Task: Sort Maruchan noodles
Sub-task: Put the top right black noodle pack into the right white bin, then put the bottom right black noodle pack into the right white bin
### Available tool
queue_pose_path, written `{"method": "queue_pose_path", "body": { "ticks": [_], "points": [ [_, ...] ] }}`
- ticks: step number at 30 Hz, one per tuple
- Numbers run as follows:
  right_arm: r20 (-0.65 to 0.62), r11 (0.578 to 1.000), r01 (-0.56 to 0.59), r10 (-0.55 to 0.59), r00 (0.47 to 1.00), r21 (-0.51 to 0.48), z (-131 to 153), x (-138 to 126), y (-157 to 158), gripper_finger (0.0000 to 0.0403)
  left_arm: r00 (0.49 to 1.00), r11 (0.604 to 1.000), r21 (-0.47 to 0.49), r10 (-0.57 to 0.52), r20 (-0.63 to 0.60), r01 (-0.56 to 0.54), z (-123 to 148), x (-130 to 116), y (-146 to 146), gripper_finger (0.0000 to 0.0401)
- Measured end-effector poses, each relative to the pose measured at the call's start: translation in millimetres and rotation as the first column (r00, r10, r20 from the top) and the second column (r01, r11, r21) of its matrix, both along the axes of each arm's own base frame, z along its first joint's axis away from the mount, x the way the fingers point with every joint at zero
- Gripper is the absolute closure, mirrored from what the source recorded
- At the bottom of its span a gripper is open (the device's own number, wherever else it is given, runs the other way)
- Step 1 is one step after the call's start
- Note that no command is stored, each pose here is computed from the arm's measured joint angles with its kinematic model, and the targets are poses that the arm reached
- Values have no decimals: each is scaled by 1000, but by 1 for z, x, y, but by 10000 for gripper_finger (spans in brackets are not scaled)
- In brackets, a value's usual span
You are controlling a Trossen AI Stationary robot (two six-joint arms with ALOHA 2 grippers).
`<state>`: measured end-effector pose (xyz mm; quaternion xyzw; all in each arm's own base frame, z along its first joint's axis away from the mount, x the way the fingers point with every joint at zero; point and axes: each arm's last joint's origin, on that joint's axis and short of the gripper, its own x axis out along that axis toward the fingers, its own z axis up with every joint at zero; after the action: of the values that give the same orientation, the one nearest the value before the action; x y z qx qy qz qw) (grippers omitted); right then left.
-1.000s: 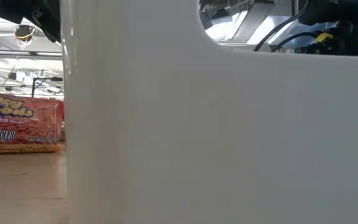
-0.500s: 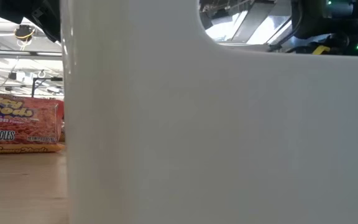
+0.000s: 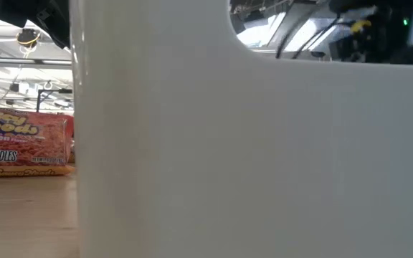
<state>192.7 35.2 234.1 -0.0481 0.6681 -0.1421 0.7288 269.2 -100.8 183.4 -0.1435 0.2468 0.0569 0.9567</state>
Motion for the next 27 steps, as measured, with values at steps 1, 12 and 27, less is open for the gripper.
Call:
{"method": "queue_pose_path", "body": {
  "ticks": [1, 12, 27],
  "points": [
    [3, 1000, 5, -6, 1000, 11, 6, 1, 0, 188, 1000, 1000, 0, 0, 0, 0, 0, 0, 0, 113],
    [96, 964, 87, -114, 989, 251, 70, 7, 16, 189, 1000, 1000, -7, -3, -1, 3, 0, 0, -1, 113],
    [68, 848, 193, -259, 963, 493, 54, -33, 117, 189, 1000, 1000, -11, -25, 0, 25, 0, -3, -7, 113]
  ]
}}
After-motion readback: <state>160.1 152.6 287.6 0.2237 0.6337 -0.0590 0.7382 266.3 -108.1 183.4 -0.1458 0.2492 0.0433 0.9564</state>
